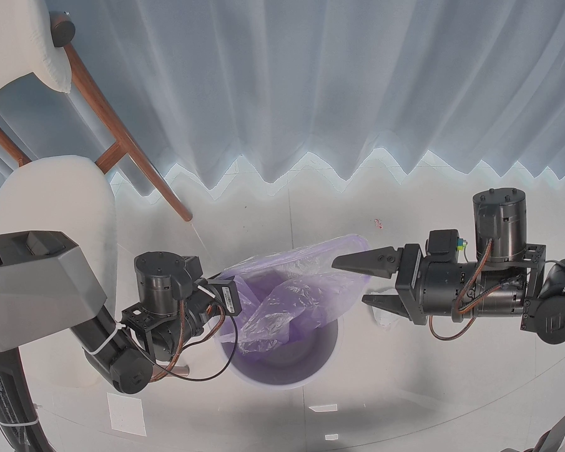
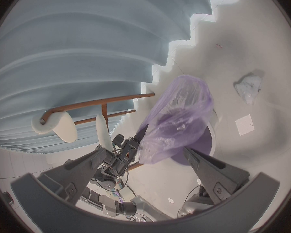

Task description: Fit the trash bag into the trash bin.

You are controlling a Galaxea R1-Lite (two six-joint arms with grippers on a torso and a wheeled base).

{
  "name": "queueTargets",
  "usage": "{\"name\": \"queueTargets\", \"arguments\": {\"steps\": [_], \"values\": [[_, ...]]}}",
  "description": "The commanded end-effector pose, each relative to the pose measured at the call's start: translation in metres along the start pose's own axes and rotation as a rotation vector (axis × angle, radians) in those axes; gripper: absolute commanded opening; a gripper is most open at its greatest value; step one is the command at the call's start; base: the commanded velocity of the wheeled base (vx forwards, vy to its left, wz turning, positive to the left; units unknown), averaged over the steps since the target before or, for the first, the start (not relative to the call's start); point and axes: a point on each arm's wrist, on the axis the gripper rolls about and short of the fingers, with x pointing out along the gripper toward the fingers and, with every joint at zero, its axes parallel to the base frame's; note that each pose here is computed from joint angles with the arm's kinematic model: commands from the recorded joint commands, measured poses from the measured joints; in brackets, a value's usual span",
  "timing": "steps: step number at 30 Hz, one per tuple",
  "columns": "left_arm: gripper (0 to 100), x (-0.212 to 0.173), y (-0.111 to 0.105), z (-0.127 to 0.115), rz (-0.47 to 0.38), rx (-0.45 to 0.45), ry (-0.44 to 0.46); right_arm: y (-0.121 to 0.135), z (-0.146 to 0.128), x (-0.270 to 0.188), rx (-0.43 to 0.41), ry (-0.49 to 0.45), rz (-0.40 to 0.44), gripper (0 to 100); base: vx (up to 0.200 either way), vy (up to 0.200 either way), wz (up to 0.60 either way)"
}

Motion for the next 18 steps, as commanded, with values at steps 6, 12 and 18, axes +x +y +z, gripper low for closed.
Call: {"name": "queueTargets", "arguments": {"steps": [6,12,18], "values": [[0,-0.004,-0.007,-0.004,-0.008,0.015,0.004,0.016,-0.025,0.009,0.061,0.081,0.019,100,0.0,0.0,0.0],[0,-0.005,-0.005,-0.003,-0.002,0.055,-0.021,0.014,-0.022,0.039,0.207,0.105,-0.008,100,0.0,0.0,0.0],[0,-0.006,-0.005,-0.002,-0.004,0.056,-0.033,0.0,-0.033,0.065,0.234,0.158,-0.062,100,0.0,0.0,0.0]]}}
